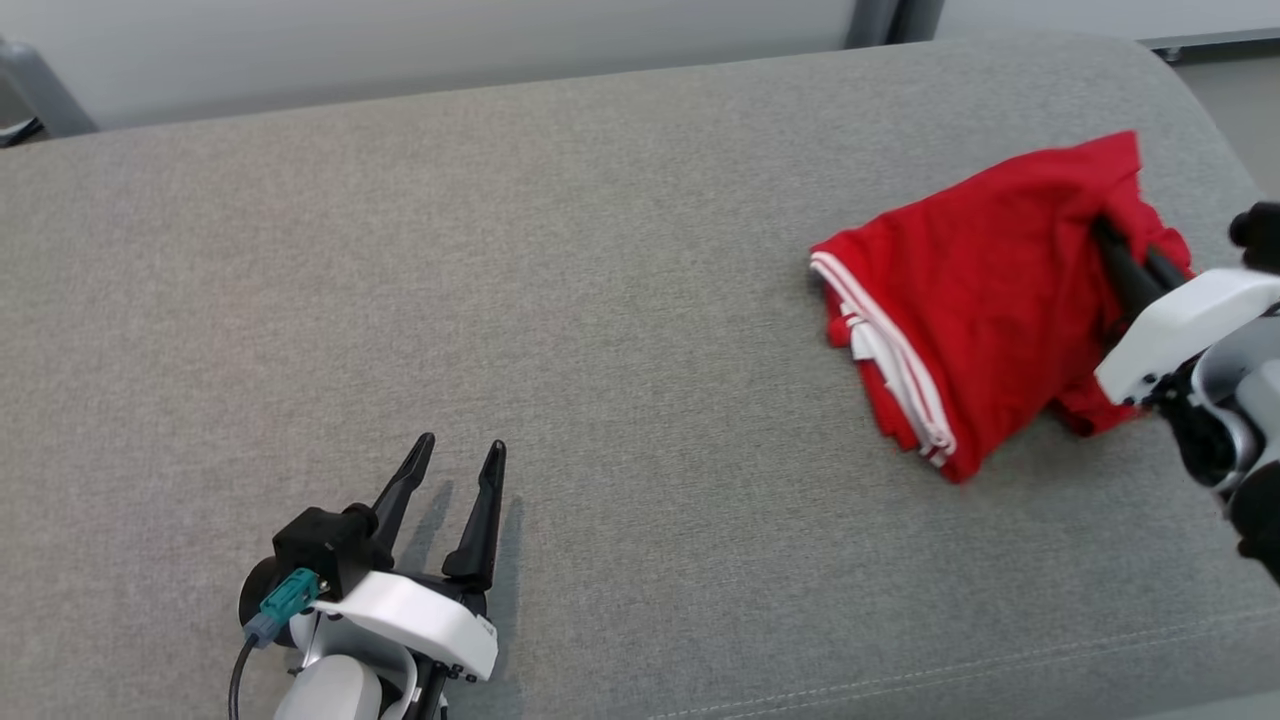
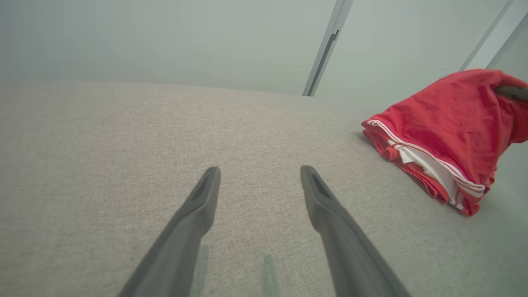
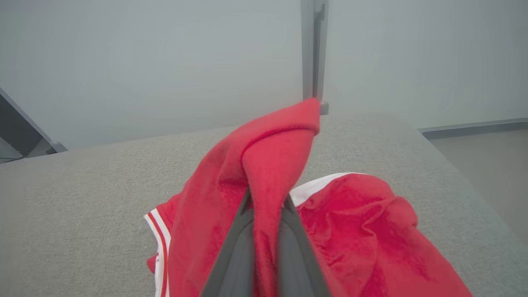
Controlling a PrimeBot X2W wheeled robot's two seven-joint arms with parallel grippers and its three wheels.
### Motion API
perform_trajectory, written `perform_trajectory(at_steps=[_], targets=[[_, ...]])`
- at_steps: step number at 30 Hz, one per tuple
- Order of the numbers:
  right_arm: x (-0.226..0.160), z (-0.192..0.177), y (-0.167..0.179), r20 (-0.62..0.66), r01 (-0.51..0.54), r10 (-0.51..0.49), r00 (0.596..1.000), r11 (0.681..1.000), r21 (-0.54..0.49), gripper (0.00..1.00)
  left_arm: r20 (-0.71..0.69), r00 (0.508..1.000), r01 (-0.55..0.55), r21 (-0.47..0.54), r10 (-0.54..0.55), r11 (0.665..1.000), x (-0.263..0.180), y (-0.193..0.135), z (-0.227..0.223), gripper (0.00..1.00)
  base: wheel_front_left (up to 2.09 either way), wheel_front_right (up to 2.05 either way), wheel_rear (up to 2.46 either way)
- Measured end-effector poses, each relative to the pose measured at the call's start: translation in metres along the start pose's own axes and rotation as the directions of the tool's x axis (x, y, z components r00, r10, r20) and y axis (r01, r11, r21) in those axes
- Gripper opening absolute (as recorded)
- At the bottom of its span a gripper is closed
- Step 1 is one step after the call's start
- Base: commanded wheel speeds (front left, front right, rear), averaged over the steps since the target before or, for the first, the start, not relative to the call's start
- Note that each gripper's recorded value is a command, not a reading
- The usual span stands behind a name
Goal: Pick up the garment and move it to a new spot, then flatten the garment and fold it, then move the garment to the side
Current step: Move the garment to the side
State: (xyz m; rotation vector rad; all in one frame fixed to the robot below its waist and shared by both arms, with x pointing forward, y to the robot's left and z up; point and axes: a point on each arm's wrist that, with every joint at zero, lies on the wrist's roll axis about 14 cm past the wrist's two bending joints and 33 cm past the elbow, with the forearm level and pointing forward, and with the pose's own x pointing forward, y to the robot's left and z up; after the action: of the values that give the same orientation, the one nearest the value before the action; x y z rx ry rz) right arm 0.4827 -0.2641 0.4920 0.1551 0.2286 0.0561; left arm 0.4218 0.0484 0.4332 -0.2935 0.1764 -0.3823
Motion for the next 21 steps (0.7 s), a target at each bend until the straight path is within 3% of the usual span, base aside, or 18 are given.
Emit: perform_trajectory(at_steps=[11, 21], targets=[[0.029, -0.001, -0.029, -0.05, 0.076, -0.078, 0.996, 0.996, -0.037, 0.0, -0.009, 0.999, -0.035, -0.004, 0.035, 0.999, 0.003, 0.016, -0.004, 1.0, 0.0, 0.0, 0.0], [0.028, 0.005, -0.062, -0.041, 0.164, -0.165, 0.985, 0.986, -0.036, 0.0, -0.021, 0.999, -0.047, -0.01, 0.047, 0.999, 0.003, 0.021, -0.009, 1.0, 0.0, 0.0, 0.0]])
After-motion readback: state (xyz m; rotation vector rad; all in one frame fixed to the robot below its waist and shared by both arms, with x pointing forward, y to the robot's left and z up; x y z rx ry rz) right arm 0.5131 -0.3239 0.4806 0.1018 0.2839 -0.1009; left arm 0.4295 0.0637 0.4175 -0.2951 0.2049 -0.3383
